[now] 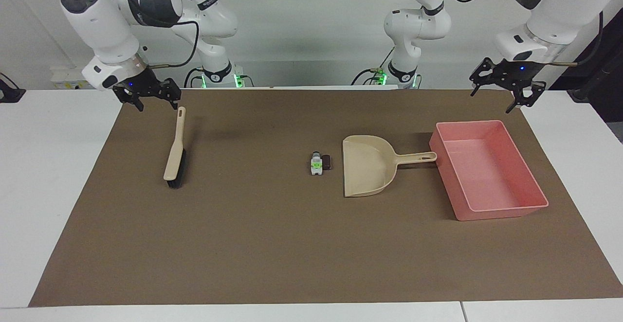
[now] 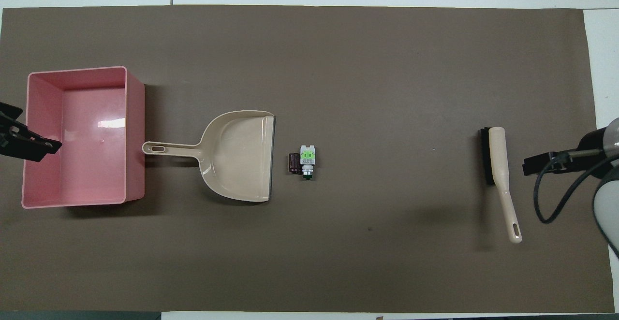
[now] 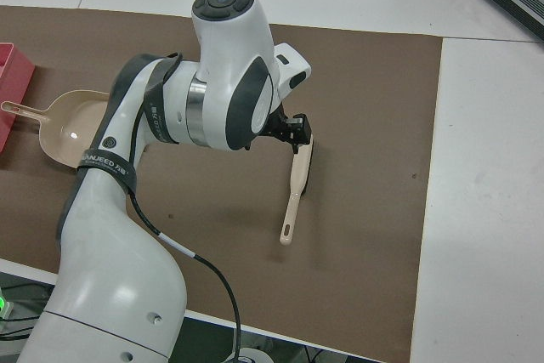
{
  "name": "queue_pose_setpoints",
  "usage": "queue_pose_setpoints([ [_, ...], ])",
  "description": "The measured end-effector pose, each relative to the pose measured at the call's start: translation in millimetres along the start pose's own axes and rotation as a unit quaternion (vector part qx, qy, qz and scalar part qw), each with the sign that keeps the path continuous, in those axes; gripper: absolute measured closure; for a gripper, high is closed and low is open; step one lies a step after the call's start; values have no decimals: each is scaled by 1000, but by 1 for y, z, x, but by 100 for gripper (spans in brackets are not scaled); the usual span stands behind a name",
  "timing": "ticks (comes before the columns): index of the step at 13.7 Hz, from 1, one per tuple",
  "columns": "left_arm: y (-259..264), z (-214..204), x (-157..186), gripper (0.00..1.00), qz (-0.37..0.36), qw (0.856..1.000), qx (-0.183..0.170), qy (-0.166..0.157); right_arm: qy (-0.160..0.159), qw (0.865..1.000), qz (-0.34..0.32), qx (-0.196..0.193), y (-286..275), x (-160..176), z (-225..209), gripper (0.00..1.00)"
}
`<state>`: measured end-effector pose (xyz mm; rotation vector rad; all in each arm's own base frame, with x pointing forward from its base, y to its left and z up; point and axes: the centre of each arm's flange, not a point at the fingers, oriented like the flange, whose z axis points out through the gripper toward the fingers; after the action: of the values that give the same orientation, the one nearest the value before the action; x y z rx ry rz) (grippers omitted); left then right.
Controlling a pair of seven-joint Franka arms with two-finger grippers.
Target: Clean e-waste and dump in bin
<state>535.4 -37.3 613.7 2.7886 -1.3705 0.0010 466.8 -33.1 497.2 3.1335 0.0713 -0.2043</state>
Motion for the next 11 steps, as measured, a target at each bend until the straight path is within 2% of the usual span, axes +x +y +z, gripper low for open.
queue_pose_setpoints([
  [2,8,16,11,1,74,997,1,1,-17,1000,3,3,2,-8,45,0],
  [4,15,34,23,1,149,989,3,1,-21,1000,18,6,15,-9,85,0],
  [6,23,56,35,1,193,981,6,3,-20,999,27,8,24,-9,116,0],
  [8,28,84,44,0,218,976,5,0,-24,999,32,9,27,-10,129,1],
  [11,39,138,70,1,254,967,3,-29,-39,999,32,11,26,-18,144,2],
])
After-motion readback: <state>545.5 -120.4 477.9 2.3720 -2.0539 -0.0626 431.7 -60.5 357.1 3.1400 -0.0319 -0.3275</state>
